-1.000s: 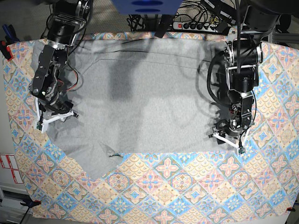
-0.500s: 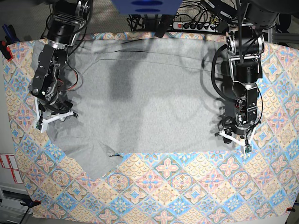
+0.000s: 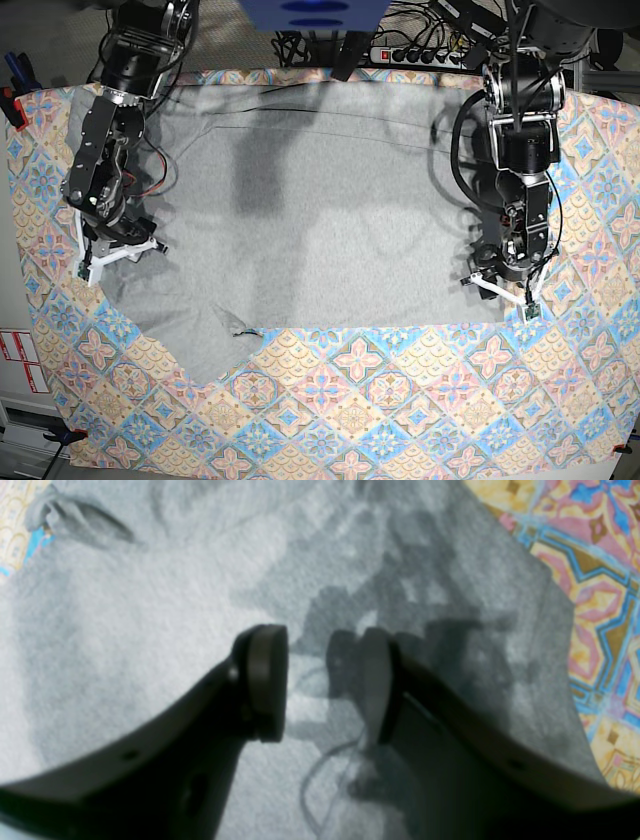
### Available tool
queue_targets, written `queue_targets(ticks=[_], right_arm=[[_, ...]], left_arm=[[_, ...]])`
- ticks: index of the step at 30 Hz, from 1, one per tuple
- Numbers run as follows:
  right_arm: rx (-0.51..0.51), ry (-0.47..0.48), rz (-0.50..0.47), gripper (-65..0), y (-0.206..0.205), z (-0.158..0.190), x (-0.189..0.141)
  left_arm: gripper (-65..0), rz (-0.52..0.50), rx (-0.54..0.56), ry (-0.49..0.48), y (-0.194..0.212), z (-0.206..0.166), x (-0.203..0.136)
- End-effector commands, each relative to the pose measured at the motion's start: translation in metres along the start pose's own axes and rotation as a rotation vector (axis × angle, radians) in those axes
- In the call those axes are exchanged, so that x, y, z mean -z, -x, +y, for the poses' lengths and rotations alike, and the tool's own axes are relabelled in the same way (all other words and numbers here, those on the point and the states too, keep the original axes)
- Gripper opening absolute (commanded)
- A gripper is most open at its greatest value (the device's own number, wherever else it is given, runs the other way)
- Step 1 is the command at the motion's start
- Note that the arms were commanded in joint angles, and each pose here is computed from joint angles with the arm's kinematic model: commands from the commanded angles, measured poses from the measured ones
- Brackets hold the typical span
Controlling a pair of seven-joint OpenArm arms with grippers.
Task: Fold the T-shirt properly
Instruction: 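Close both grippers on the shirt sides near the hem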
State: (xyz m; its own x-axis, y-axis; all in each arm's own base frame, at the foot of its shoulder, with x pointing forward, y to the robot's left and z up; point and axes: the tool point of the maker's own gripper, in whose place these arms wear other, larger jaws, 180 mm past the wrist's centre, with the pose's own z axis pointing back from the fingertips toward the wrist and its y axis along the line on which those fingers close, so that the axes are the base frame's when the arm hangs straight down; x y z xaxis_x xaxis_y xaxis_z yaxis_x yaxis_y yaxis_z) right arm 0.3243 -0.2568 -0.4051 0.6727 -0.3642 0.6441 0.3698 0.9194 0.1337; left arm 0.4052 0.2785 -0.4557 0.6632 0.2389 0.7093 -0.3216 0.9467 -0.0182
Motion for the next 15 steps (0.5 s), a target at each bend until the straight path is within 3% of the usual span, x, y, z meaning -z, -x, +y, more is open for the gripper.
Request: queue_targets(ticks=[1, 6, 15], right_arm=[[-0.004, -0.005, -0.056, -41.3, -0.02, 0.001, -0.004], [-0.004, -0.005, -0.058, -41.3, -0.021, 0.001, -0.004], [-0.005, -0.004, -0.056, -41.3, -0.02, 0.001, -0.004]], left_arm=[[-28.1, -0.058, -0.004, 0.001, -0.024, -0.001, -0.001], [-28.2, 0.021, -0.019, 0.003, 0.006, -0.005, 0.006], [-28.6, 0.052, -0.04, 0.063, 0.024, -0.042, 0.005]])
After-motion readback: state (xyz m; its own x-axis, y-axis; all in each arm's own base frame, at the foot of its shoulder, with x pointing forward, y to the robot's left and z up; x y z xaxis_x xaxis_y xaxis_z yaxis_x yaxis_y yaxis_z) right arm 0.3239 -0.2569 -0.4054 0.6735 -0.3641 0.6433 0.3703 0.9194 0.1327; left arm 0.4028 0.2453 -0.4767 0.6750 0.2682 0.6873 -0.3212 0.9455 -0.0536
